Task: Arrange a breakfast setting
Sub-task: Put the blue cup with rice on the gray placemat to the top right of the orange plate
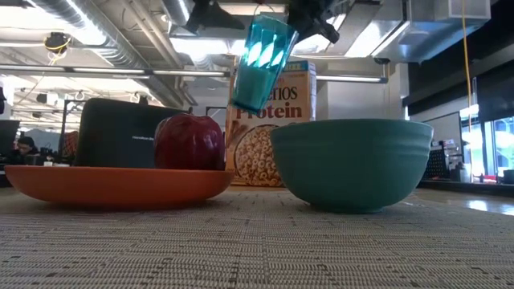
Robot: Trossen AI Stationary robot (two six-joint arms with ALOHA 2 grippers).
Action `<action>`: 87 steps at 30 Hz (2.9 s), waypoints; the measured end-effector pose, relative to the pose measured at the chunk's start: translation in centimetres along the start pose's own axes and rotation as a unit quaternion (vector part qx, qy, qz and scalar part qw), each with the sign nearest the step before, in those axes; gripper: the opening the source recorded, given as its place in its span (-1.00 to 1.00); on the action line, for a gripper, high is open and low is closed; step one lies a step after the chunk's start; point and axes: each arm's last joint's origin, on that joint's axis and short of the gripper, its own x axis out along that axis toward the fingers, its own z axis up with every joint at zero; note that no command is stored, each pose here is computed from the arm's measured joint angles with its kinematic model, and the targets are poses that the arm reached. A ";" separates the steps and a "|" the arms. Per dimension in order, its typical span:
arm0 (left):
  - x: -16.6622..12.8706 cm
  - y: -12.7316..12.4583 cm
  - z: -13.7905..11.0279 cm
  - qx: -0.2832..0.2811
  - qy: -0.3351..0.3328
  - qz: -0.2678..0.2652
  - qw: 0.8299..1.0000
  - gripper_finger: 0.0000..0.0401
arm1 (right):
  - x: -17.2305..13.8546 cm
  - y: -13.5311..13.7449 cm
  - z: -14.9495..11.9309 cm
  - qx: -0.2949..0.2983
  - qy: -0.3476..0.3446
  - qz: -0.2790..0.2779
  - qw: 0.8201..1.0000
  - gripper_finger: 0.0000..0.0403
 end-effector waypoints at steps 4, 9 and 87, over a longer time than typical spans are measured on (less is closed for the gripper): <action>0.4 0.7 -0.5 0.014 0.026 0.022 0.999 0.35 | 0.2 0.1 0.2 -0.002 -0.014 -0.004 1.000 -1.00; 0.5 1.3 -0.5 0.017 0.040 0.029 0.999 0.23 | 0.3 0.0 0.3 -0.005 -0.022 -0.012 1.000 -1.00; -10.5 5.7 2.1 0.068 0.086 0.064 0.992 -0.18 | 12.1 4.0 -4.0 -0.033 0.088 0.080 0.992 -1.00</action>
